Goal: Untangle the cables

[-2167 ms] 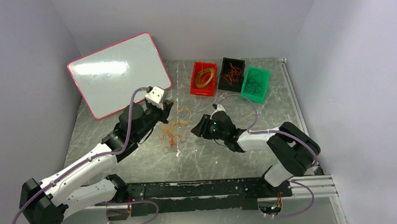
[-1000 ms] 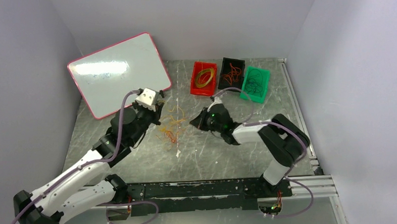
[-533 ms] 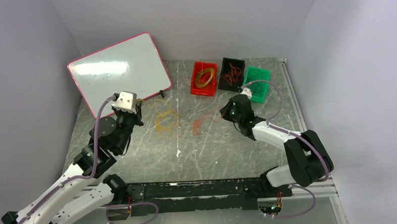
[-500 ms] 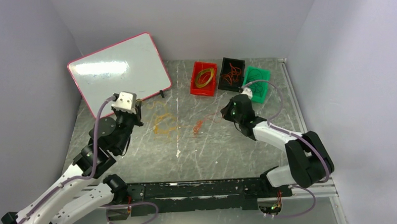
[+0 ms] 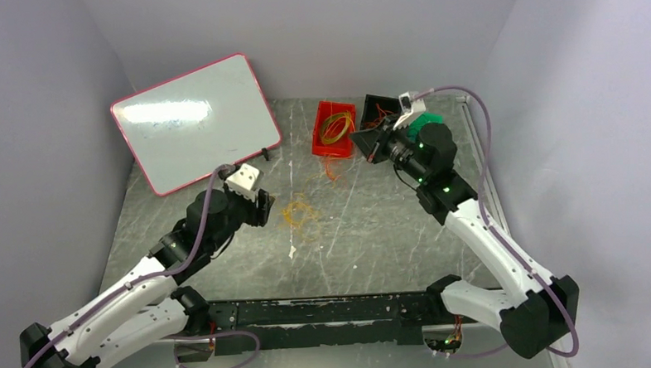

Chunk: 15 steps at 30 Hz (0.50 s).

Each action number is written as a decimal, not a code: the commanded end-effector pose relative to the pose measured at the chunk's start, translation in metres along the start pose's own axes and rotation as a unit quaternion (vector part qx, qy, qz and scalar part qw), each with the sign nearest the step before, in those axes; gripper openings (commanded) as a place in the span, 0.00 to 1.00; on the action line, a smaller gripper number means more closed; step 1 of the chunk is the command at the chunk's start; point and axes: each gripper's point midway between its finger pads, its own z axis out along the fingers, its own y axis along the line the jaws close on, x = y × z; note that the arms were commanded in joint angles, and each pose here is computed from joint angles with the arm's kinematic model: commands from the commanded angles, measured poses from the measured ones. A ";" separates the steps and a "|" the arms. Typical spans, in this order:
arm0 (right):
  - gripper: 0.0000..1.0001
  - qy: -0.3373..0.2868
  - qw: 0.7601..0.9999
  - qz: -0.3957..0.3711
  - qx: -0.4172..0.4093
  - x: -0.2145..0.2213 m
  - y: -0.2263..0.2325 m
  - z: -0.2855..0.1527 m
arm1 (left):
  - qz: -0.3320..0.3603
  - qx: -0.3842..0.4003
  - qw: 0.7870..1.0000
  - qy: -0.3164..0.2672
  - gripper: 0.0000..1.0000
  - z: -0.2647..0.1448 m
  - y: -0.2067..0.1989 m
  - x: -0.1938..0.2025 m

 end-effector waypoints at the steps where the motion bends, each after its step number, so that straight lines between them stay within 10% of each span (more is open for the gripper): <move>1: 0.00 0.026 0.998 -0.017 -0.063 -0.008 0.034 -0.013 | -0.018 0.018 0.999 -0.040 0.79 -0.003 -0.006 -0.019; 4: 0.00 0.021 0.994 -0.021 -0.103 -0.028 0.058 -0.014 | -0.001 0.024 0.999 -0.043 0.99 -0.005 -0.006 -0.022; 15: 0.00 0.022 0.991 -0.046 -0.127 -0.051 0.082 -0.014 | 0.153 0.264 0.949 -0.075 0.99 -0.044 -0.076 -0.042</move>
